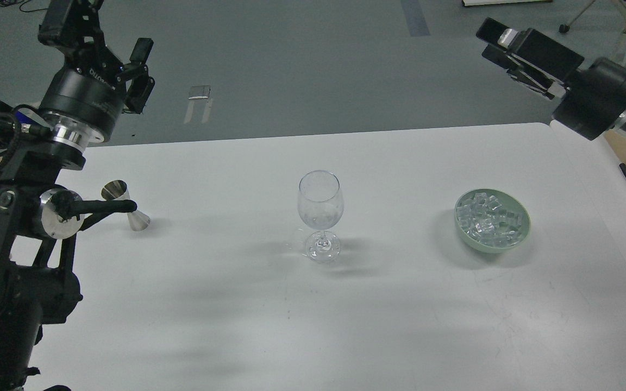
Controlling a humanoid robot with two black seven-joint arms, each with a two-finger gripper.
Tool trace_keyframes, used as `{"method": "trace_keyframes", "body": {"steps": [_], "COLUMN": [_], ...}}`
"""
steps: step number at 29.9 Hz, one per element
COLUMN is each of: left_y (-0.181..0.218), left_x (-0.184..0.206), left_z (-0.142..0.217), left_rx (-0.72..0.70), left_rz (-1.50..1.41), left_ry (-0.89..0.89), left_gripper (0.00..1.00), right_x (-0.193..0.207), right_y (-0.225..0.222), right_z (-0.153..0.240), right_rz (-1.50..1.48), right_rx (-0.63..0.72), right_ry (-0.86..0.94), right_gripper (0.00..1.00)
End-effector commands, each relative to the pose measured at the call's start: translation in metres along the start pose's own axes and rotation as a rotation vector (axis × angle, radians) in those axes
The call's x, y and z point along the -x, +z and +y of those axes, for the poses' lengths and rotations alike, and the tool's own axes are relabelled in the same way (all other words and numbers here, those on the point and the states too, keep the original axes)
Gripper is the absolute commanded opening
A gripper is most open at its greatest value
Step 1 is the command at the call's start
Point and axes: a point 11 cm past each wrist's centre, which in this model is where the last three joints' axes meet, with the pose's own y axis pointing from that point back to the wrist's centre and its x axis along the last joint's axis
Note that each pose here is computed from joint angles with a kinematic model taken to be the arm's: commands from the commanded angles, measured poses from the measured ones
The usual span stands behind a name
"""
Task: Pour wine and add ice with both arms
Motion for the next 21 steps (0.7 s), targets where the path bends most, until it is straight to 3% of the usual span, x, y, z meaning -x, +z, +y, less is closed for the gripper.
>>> {"method": "trace_keyframes", "body": {"steps": [1,5,9,12,21], "left_y": [-0.016,-0.037,-0.046,-0.033,-0.022], "left_x": [0.003,0.004,-0.003,-0.003,-0.007], "left_z": [0.000,0.003,0.004,-0.003,0.001], "left_rx": [-0.050,-0.076,-0.060,0.079,0.213], "left_rz": [0.020,0.102,0.163,0.241,0.305], "left_ry": [-0.069,-0.191,-0.191,-0.172,-0.142], "left_gripper": [0.98,0.98,0.98,0.98,0.97], "right_x": [0.007,0.021,0.025,0.029,0.040], "right_y": [0.005,0.022,0.016,-0.003,-0.030], "right_z": [-0.010,-0.044,-0.060,-0.077,-0.096], "right_rz": [-0.234,-0.439,-0.470,-0.489,-0.535], "right_rx": [-0.092,-0.101,-0.137,-0.206,-0.303], "right_ry": [0.102,0.207,0.262,0.263,0.262], "right_gripper": [1.00,1.00,1.00,1.00,1.00]}}
